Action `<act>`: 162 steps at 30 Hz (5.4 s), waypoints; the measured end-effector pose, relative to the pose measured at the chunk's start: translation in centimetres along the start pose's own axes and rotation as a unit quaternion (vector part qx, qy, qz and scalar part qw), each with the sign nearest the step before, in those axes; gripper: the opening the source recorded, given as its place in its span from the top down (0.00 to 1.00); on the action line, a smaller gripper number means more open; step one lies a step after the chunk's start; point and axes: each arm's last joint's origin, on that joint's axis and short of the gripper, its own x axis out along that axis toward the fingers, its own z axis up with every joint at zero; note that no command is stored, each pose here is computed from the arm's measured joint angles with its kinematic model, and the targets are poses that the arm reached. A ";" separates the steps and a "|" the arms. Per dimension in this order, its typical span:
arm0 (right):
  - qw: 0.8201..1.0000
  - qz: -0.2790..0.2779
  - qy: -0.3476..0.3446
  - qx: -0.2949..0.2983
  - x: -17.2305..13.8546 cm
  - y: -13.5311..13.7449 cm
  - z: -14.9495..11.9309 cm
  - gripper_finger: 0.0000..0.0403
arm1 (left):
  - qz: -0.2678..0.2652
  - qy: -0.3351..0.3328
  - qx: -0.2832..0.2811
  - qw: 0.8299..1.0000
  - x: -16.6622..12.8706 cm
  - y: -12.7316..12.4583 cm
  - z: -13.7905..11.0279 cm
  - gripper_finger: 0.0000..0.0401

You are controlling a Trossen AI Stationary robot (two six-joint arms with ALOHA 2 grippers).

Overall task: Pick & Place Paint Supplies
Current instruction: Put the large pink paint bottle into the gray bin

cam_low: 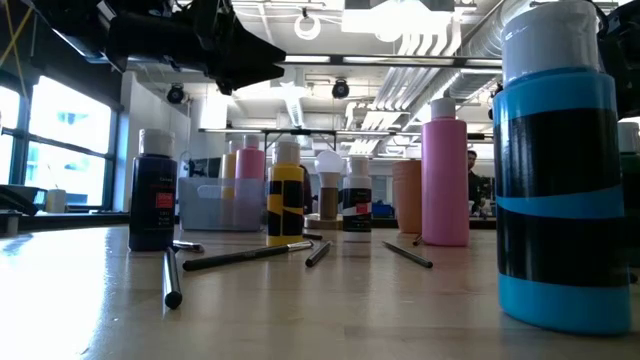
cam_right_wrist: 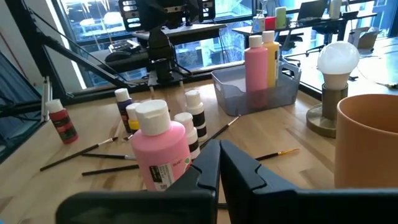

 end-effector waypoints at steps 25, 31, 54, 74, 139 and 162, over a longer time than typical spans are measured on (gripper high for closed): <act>1.000 0.000 0.013 0.026 0.2 0.0 -0.2 0.99 | -0.050 -0.029 -0.003 0.998 5.1 -0.4 -2.0 0.40; 0.999 0.033 0.017 0.026 0.2 0.2 -0.2 0.99 | -0.098 -0.023 -0.002 0.995 7.8 -0.7 -2.1 0.40; 0.999 0.035 0.018 0.013 0.2 0.2 -0.2 0.99 | -0.166 0.065 -0.014 0.984 16.7 -1.8 -2.6 0.40; 0.999 0.035 0.017 0.013 0.2 0.2 -0.2 0.99 | -0.188 0.068 -0.027 0.979 17.8 -2.0 -2.6 0.40; 0.999 0.034 0.017 0.011 0.2 0.2 -0.2 0.99 | -0.171 0.108 -0.027 0.979 21.2 -3.6 -3.8 0.40; 0.999 0.034 0.017 0.007 0.2 0.2 -0.2 0.99 | -0.171 0.108 -0.027 0.979 21.3 -3.6 -4.0 0.40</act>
